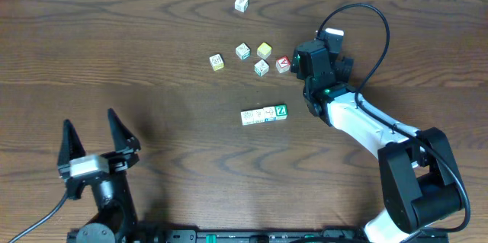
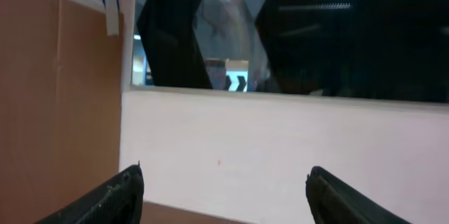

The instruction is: Lift 4 blocks

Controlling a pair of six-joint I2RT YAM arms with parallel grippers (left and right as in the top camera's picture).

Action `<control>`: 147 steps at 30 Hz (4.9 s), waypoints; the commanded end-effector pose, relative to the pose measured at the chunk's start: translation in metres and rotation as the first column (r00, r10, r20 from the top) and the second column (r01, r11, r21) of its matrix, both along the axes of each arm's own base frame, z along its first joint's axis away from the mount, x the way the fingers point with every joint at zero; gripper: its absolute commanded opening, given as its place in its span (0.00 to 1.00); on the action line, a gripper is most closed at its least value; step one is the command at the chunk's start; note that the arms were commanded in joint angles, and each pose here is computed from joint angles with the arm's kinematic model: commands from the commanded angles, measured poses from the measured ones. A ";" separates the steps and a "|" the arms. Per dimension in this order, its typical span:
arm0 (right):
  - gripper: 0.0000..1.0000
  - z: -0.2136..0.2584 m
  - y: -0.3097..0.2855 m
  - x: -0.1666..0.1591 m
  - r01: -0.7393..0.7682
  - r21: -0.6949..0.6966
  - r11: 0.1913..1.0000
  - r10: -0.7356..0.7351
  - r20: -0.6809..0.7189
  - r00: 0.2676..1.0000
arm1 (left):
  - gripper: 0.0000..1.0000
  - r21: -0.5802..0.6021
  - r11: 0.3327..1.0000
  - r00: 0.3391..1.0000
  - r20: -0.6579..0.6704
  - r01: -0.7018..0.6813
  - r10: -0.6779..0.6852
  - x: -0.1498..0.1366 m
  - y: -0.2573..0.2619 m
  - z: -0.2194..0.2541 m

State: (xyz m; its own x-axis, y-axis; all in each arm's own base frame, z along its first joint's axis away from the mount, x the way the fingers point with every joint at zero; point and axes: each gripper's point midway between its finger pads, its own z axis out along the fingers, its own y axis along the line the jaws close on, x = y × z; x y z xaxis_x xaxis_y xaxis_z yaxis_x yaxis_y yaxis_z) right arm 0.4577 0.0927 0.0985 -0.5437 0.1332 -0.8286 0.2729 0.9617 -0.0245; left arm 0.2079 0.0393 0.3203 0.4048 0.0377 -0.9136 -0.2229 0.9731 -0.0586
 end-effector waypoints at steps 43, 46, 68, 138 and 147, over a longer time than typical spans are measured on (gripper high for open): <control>0.99 0.016 -0.005 0.004 0.021 0.006 1.000 -0.021 0.038 0.999 | 0.75 0.147 0.989 0.821 -0.566 0.009 0.077 0.031 0.006 -0.181; 0.99 0.016 -0.005 0.004 0.021 0.006 1.000 -0.021 0.038 0.999 | 0.75 0.147 0.989 0.821 -0.566 0.009 0.077 0.031 0.006 -0.181; 0.99 0.015 -0.005 0.003 0.021 0.003 1.000 -0.021 0.031 0.999 | 0.75 0.147 0.989 0.820 -0.566 0.009 0.077 0.031 0.006 -0.181; 0.99 0.066 -0.125 -0.214 -0.070 0.109 0.992 -0.004 0.559 0.829 | 0.75 0.147 0.989 0.821 -0.566 0.009 0.077 0.031 0.006 -0.181; 0.99 0.059 -0.117 -0.213 -0.119 -0.016 0.993 0.110 0.511 0.852 | 0.75 0.147 0.989 0.820 -0.566 0.009 0.077 0.031 0.006 -0.181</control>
